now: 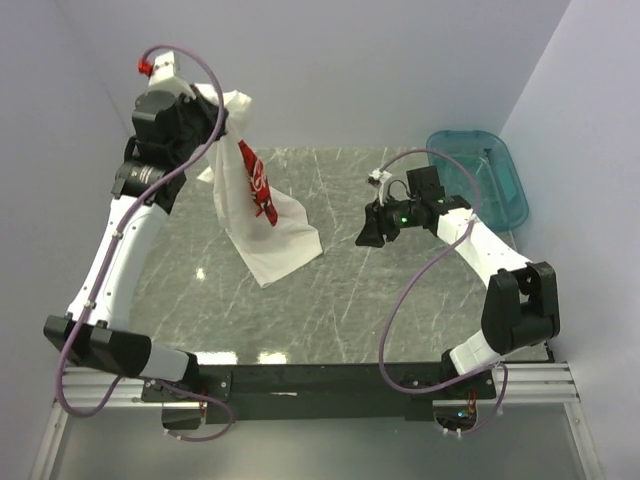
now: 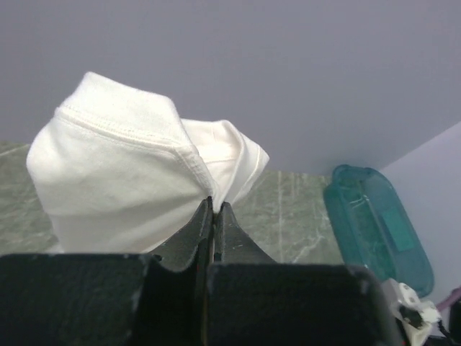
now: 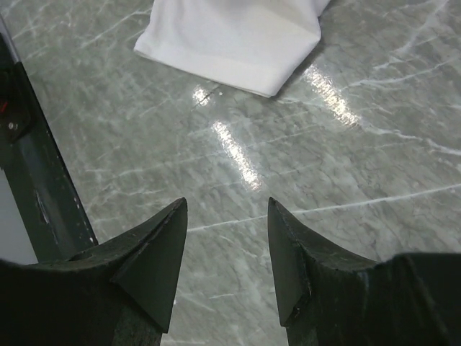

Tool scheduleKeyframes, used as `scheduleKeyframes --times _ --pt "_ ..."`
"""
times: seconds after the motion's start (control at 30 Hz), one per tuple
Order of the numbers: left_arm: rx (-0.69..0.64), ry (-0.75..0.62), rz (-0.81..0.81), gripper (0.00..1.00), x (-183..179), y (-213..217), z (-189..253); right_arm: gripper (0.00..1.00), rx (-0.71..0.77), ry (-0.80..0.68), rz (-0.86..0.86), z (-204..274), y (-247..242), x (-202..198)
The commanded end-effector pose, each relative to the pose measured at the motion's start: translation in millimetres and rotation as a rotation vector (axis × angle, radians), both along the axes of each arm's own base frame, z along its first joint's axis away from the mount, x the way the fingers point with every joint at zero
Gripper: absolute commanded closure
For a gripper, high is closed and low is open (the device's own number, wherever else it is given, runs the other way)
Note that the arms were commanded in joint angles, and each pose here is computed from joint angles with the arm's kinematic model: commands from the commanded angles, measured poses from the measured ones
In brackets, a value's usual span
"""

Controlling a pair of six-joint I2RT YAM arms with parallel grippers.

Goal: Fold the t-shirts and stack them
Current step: Flatten the tshirt out

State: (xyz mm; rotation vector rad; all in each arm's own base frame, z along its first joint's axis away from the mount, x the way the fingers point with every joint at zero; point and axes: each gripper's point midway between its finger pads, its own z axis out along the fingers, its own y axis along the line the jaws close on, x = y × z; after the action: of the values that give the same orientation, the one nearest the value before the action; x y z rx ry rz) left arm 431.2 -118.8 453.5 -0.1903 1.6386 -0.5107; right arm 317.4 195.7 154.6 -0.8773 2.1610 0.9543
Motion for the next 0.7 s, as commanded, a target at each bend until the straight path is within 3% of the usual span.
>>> scheduleKeyframes --times 0.0,0.17,0.2,0.37,0.43,0.47,0.53,0.6,0.67 --pt "0.029 -0.003 0.133 1.0 -13 41 -15 0.44 -0.005 -0.055 0.021 10 2 1" --pt "-0.093 0.169 0.366 1.0 -18 140 -84 0.44 -0.023 -0.048 0.047 4 9 -4" --pt "-0.117 0.22 0.381 1.0 -20 149 -107 0.44 -0.036 -0.051 0.056 2 12 -6" --pt "-0.259 0.269 0.49 0.97 -46 183 -136 0.45 -0.09 -0.072 0.162 -11 37 -25" --pt "-0.305 0.309 0.561 0.77 -63 197 -151 0.45 -0.121 -0.079 0.179 -19 42 -27" --pt "-0.315 0.324 0.622 0.49 -72 209 -158 0.45 -0.129 -0.085 0.201 -21 47 -30" --pt "-0.326 0.357 0.737 0.25 -94 224 -169 0.46 -0.151 -0.095 0.223 -25 54 -34" --pt "-0.313 0.355 0.799 0.11 -108 232 -167 0.46 -0.173 -0.115 0.287 -30 70 -45" --pt "-0.285 0.334 0.795 0.09 -122 228 -156 0.46 -0.221 -0.172 0.329 -31 83 -45"
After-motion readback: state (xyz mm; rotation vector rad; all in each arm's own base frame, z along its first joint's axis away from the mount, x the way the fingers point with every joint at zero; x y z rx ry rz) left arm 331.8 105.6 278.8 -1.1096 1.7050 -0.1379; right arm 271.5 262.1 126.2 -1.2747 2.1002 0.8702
